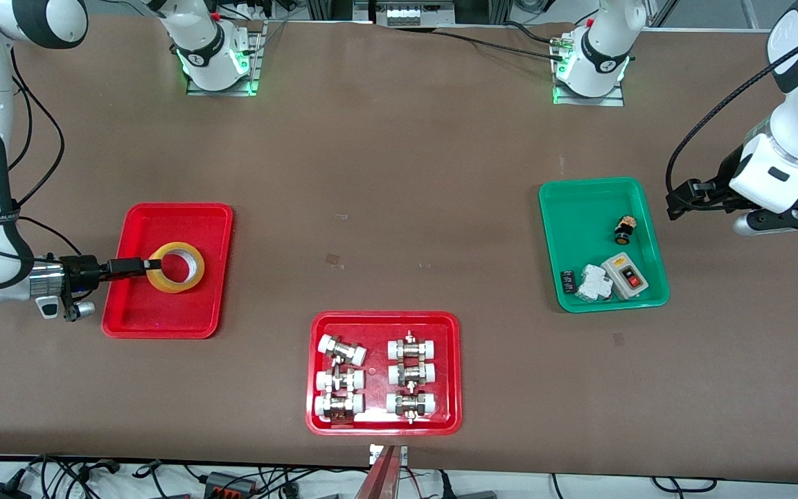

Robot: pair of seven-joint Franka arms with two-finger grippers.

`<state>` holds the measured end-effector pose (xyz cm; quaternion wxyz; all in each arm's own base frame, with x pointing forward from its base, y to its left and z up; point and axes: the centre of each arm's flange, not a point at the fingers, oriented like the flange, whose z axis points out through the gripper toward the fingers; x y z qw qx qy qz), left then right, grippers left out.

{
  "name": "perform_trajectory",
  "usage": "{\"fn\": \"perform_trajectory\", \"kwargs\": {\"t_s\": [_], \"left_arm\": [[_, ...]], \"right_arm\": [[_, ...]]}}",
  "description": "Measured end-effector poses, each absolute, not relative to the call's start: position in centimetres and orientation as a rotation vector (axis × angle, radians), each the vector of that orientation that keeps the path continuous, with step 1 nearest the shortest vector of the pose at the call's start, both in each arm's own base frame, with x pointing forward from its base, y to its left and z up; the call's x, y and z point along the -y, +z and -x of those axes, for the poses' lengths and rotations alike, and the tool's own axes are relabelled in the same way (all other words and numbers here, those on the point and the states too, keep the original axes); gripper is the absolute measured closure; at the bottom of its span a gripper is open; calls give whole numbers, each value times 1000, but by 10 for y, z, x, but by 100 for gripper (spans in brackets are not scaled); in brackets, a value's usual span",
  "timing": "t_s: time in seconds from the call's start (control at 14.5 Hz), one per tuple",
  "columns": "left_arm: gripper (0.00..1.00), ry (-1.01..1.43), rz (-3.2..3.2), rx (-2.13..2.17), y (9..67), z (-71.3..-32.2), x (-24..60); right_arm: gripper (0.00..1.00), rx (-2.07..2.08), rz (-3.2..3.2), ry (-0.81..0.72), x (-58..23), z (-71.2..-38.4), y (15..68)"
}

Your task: Left arm passes tape to right arm into tray

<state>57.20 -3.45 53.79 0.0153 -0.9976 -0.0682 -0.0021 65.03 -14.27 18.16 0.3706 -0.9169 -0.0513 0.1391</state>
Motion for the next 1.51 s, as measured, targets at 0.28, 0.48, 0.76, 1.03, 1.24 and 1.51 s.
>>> {"fn": "perform_trajectory", "kwargs": {"t_s": [0.28,0.48,0.76,1.03,1.24,1.51], "left_arm": [[0,2,3102,180,537,-571,46],[0,1,3103,169,538,-570,49],[0,1,3103,170,538,-570,49],[0,0,3103,172,538,-570,48],[0,0,3103,173,538,-570,48],[0,0,3103,175,538,-570,47]], "right_arm": [[0,239,2413,309,143,-656,184],[0,322,2498,326,136,-661,179],[0,545,2671,399,109,-675,197],[0,592,2905,309,81,-694,319],[0,498,3001,257,67,-680,416],[0,244,3072,221,36,-662,479]]}}
